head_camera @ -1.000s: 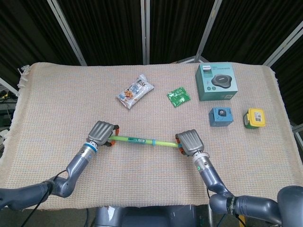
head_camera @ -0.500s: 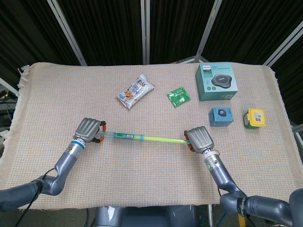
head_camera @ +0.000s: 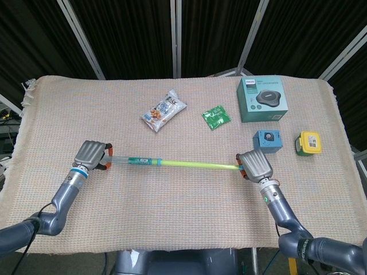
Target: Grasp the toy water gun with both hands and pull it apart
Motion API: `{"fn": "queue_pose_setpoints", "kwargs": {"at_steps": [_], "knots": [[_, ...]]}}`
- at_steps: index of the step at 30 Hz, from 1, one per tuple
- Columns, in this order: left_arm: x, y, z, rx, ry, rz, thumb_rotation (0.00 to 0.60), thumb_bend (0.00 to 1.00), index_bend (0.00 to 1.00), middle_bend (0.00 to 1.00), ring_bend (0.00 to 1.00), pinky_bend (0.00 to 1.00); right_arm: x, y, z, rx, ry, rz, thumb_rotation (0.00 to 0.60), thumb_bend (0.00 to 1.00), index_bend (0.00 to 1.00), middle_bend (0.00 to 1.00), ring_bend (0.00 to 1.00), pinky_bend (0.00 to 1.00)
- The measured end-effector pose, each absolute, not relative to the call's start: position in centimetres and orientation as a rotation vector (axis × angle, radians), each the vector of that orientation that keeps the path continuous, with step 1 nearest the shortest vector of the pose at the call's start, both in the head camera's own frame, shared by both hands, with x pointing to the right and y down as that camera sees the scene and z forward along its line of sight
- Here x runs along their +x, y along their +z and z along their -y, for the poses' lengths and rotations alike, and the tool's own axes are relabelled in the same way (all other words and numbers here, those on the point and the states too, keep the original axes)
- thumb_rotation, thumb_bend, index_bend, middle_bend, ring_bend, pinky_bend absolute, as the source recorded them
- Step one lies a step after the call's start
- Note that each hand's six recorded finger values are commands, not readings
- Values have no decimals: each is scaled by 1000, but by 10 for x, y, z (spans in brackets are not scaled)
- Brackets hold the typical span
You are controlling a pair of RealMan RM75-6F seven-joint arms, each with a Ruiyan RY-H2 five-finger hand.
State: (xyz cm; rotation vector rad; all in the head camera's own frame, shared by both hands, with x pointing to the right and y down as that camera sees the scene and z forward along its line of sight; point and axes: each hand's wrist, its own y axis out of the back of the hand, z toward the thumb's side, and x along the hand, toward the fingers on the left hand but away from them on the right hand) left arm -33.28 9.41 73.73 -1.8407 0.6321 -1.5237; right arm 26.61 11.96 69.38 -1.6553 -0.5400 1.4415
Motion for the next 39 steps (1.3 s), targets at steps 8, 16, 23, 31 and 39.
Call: {"fn": "queue_pose_setpoints", "kwargs": {"at_steps": [8,16,23,31,39], "knots": [[-342,736,-91,-1824,-1537,-642,600,470,814,896,842,1000,279,694,-119,-1647,1463,552,600,446,679,1000,1000,1000],[-348,736,-90,-1803,-1552,-639,600,471,739,896,842,1000,284,694,-118,-1648,1471,558,600,418,614,1000,1000,1000],[-346,738,-94,-1837,-1556,-632,600,173,22,881,842,1000,283,697,-121,-1657,1474,546,600,0,13,969,1000,1000],[-350,721,-93,-1853,-1513,-687,600,148,0,808,805,996,284,688,-123,-1654,1467,574,600,0,0,903,992,1000],[-364,670,-92,-1837,-1398,-871,600,7,0,42,61,167,300,646,-127,-1662,1390,694,600,0,0,400,510,435]]}}
